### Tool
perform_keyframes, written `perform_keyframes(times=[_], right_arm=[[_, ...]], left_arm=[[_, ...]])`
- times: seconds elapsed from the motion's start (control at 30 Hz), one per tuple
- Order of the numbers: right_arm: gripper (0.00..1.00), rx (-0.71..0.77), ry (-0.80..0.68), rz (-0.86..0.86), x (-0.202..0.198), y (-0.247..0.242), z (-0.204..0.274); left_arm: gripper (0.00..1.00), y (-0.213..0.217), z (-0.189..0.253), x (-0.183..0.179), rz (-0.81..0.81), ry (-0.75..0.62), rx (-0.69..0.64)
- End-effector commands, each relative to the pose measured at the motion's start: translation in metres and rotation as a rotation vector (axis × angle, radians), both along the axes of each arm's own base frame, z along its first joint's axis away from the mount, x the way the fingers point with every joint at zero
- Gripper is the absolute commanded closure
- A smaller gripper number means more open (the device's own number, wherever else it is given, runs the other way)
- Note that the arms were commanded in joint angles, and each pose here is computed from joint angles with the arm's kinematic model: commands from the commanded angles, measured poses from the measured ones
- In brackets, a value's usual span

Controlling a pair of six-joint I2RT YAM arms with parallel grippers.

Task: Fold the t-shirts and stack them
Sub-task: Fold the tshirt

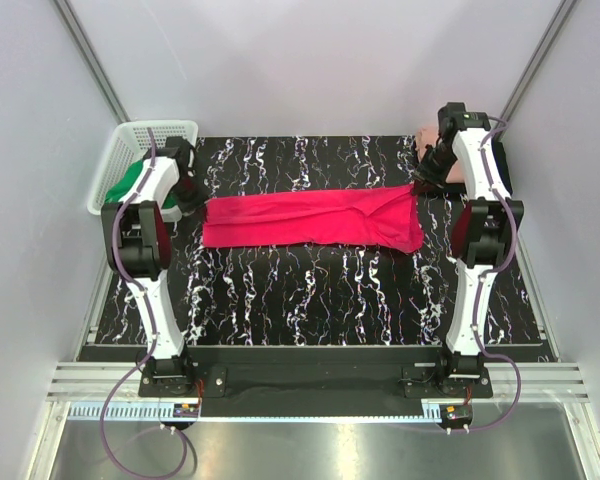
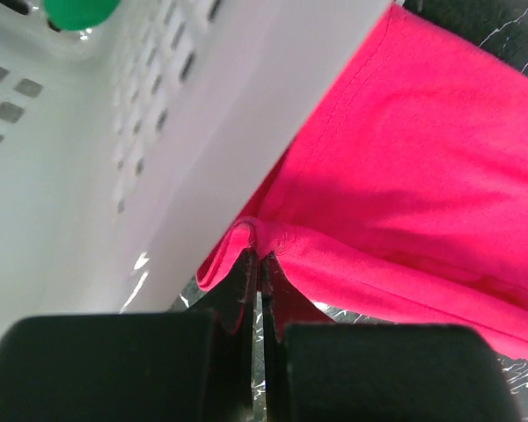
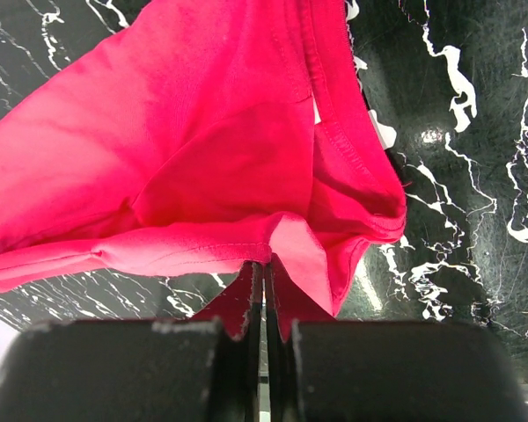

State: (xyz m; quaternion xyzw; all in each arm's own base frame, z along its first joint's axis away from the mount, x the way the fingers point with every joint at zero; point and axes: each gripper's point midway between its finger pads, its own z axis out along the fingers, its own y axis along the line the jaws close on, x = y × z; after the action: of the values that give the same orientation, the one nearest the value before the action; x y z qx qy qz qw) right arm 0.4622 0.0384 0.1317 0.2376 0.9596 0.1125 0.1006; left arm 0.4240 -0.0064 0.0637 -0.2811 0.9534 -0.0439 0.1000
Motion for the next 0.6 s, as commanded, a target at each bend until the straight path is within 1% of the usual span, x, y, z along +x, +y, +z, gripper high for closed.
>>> perform_keyframes(times=[0.0, 0.53, 0.57], right_arm=[[1.00, -0.021, -0.006, -0.012, 0.004, -0.008, 0.002], [1.00, -0.016, 0.002, -0.009, 0.014, -0.007, -0.012], [1.00, -0.009, 0.004, -0.010, 0.015, -0.006, -0.013]], left_arm=[[1.00, 0.003, 0.002, 0.010, -0.015, -0.020, 0.020], [1.00, 0.002, 0.000, 0.015, -0.011, -0.016, 0.037], [1.00, 0.007, -0.001, 0.015, -0.003, -0.013, 0.059]])
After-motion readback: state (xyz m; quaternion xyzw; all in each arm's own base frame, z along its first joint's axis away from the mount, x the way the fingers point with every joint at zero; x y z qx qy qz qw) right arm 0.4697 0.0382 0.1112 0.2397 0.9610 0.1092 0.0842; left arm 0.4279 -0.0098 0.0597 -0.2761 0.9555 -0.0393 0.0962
